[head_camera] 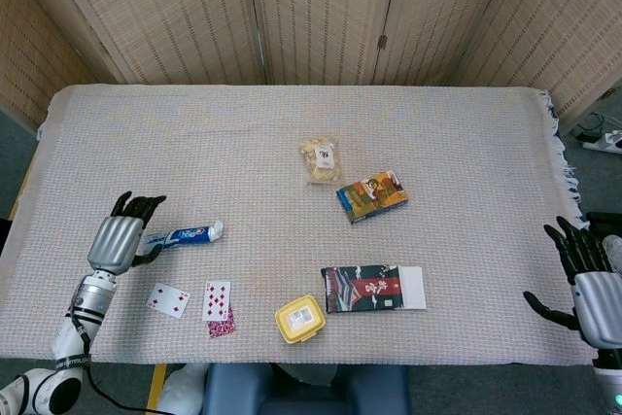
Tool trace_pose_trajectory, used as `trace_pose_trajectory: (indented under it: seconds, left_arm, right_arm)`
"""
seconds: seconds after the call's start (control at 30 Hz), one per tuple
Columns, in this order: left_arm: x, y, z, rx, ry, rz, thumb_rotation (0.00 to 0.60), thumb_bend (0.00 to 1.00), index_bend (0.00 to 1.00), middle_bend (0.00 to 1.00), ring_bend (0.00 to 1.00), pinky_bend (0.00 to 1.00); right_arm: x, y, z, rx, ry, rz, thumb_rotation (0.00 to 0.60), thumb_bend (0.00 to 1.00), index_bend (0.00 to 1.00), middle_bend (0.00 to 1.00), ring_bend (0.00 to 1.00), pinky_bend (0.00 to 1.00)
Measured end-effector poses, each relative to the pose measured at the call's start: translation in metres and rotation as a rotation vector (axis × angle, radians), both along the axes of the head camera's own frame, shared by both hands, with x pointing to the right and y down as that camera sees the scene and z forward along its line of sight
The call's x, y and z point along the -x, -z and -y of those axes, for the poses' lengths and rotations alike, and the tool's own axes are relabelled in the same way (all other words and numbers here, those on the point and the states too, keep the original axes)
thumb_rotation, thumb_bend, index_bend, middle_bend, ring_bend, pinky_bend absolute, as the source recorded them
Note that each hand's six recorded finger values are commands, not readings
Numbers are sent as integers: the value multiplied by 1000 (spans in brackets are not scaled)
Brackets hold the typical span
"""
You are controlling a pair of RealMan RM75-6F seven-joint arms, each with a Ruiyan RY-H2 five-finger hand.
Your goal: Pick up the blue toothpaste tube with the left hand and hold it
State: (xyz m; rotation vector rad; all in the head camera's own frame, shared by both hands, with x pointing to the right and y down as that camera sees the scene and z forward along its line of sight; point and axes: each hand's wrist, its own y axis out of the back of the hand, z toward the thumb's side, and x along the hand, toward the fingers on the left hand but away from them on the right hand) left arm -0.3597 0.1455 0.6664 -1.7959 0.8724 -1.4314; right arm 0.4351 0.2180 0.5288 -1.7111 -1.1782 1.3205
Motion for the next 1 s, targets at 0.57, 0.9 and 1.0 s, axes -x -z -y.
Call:
trace_pose_trajectory:
  seconds: [0.57,0.9,1.0]
  left_arm:
    - [-9,-61,-8,85,-39,109,600,346,129,172,121,47]
    - [-1,-80,-1,77,-32,176,600,346,192,177,156,58]
    - [0,-84,1,76,-25,181,600,346,201,186,164,66]
  right_arm:
    - [0,-7,2,22,-5,-4,600,262,0,0,0,0]
    - [1,-10,3,28,-3,-5,600,261,0,0,0,0]
    - [1,-10,3,28,-4,-5,600,262,0,0,0,0]
